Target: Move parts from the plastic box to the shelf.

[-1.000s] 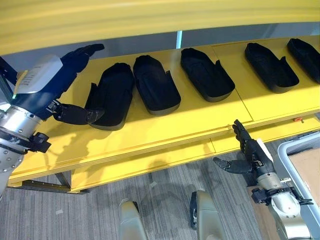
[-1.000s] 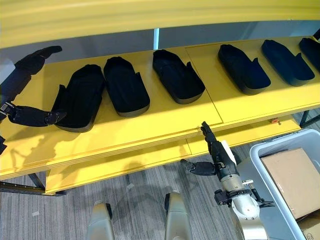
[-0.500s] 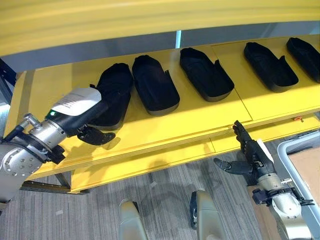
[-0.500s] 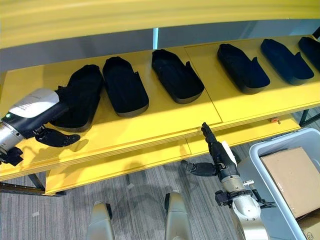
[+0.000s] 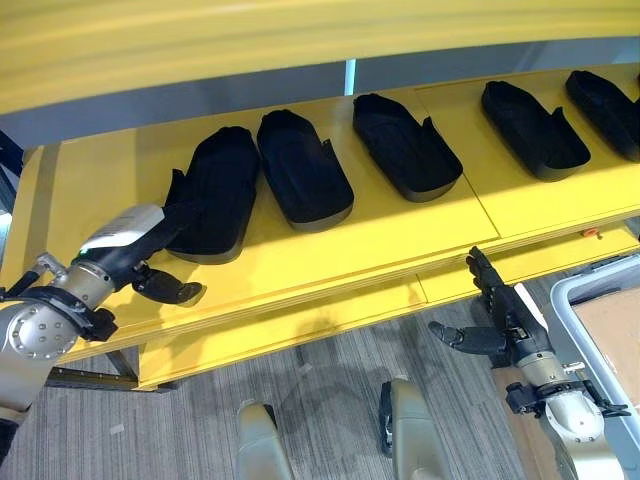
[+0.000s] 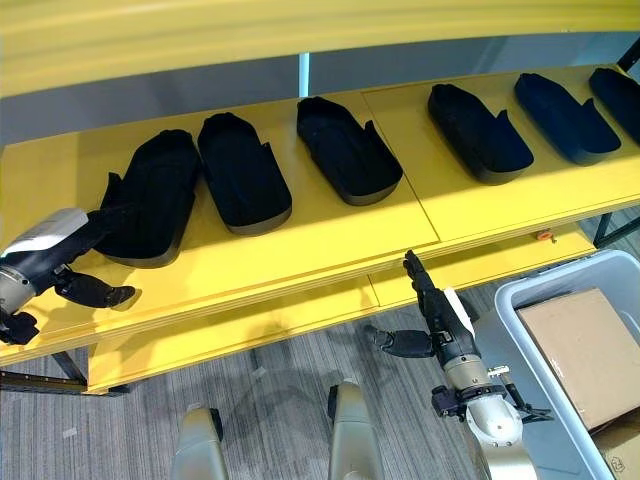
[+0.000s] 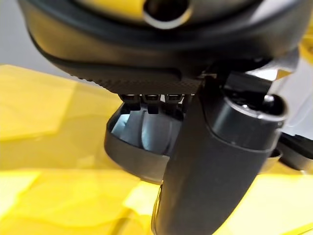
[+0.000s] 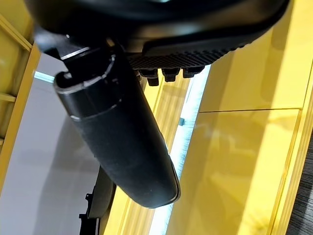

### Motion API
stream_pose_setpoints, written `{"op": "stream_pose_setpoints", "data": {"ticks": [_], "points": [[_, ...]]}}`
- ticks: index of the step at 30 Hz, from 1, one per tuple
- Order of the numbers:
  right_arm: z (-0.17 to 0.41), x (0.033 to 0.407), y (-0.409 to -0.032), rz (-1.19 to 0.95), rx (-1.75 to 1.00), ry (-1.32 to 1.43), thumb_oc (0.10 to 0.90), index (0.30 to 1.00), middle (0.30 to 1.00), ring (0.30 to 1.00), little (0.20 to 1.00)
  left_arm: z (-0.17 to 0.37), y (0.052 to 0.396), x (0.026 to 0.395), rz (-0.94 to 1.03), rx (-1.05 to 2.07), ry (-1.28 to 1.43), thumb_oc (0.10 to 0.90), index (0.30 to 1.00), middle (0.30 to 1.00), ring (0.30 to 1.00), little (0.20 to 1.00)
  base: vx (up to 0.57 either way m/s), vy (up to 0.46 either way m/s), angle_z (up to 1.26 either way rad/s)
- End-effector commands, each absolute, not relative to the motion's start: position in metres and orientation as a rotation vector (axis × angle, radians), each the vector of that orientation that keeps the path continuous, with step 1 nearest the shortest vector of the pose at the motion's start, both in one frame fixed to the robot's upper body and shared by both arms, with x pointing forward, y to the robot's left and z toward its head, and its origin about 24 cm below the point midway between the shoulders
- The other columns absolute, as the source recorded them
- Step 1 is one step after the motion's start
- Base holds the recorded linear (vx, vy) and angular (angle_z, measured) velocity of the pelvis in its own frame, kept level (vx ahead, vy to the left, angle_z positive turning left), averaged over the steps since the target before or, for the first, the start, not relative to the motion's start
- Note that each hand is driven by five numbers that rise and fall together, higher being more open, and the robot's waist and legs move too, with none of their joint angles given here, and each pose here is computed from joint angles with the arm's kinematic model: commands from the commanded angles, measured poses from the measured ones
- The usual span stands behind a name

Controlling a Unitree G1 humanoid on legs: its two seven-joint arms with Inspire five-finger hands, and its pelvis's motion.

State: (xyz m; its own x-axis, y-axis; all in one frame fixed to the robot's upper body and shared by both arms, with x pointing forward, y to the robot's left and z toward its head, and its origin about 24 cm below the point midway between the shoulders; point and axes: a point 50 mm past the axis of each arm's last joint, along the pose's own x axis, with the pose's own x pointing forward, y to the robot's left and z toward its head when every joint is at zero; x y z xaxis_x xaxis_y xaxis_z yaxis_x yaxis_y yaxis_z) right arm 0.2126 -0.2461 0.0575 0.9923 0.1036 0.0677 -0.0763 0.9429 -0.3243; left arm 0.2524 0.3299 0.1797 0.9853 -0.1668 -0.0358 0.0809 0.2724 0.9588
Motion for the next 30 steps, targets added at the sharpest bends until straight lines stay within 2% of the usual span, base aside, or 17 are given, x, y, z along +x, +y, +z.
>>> {"op": "stream_pose_setpoints", "data": {"ticks": [1, 9, 13, 18, 30], "points": [[0.109, 0.222, -0.255, 0.060, -0.358, -0.339, 0.900, 1.000, 1.000, 1.000, 1.000, 0.225, 0.332, 0.264, 0.012, 1.199, -0.284, 0.900, 1.000, 1.000, 1.000, 1.000, 0.00, 0.000, 0.00], [0.109, 0.224, -0.255, 0.068, -0.367, -0.331, 0.900, 1.000, 1.000, 1.000, 1.000, 0.230, 0.334, 0.272, 0.021, 1.299, -0.255, 0.900, 1.000, 1.000, 1.000, 1.000, 0.00, 0.000, 0.00], [0.108, 0.226, -0.251, 0.100, -0.384, -0.320, 0.900, 1.000, 1.000, 1.000, 1.000, 0.252, 0.316, 0.282, -0.032, 1.512, -0.303, 0.900, 1.000, 1.000, 1.000, 1.000, 0.00, 0.000, 0.00], [0.105, 0.226, -0.249, 0.120, -0.386, -0.303, 0.900, 1.000, 1.000, 1.000, 1.000, 0.267, 0.296, 0.290, -0.073, 1.621, -0.376, 0.900, 1.000, 1.000, 1.000, 1.000, 0.00, 0.000, 0.00], [0.098, 0.224, -0.250, 0.124, -0.373, -0.267, 0.900, 1.000, 1.000, 1.000, 1.000, 0.272, 0.290, 0.297, -0.120, 1.680, -0.337, 0.900, 1.000, 1.000, 1.000, 1.000, 0.00, 0.000, 0.00]]}}
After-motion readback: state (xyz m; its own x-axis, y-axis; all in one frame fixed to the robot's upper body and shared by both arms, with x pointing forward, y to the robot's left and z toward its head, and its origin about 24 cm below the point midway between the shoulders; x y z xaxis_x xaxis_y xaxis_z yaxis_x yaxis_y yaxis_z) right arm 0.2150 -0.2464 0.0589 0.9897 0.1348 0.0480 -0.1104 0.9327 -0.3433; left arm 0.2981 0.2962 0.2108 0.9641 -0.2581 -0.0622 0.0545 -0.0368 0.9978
